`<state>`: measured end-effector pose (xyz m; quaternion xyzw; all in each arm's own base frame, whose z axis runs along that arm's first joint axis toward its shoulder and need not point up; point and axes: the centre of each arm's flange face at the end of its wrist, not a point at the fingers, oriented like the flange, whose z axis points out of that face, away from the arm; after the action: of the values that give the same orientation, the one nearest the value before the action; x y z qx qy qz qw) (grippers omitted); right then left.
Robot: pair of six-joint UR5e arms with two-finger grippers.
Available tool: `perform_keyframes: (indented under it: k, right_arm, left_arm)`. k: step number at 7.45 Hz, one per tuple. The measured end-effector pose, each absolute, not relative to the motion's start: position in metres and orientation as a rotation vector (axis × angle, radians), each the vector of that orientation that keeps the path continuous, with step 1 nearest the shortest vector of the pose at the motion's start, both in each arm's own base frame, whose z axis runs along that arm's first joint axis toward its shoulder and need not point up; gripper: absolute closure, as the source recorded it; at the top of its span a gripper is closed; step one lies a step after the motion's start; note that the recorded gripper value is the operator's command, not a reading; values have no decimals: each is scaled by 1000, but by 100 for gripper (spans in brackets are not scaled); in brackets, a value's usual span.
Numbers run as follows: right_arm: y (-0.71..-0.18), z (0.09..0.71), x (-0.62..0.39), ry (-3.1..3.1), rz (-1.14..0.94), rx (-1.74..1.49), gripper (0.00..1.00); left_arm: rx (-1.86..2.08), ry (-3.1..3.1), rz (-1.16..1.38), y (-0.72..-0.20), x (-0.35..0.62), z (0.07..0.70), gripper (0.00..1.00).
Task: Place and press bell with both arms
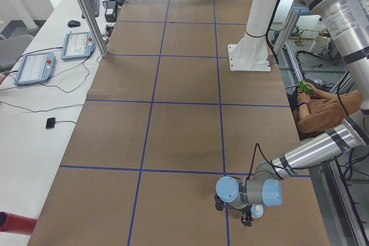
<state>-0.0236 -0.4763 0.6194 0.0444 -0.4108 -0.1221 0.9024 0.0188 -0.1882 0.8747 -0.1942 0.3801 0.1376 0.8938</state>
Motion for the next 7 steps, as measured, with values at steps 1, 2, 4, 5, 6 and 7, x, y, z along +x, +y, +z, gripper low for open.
perform_keyframes:
  k: [1, 2, 4, 5, 6, 7]
  right_arm:
    - [-476, 618, -24, -854, -254, 94, 0]
    - [-476, 616, -24, -862, -255, 96, 0]
    - [-477, 615, -25, -868, -257, 97, 0]
    - [-477, 615, -25, -869, -257, 97, 0]
    - [-477, 615, -25, -869, -257, 97, 0]
    - [-477, 615, -25, -869, -257, 98, 0]
  left_arm:
    - [-406, 787, 282, -188, 19, 875, 0]
    - [-409, 786, 280, -187, 19, 876, 0]
    - [-417, 789, 279, -185, 19, 877, 0]
    - [-421, 789, 279, -185, 19, 878, 0]
    - [-426, 788, 275, -184, 20, 879, 0]
    - [-432, 788, 268, -183, 20, 880, 0]
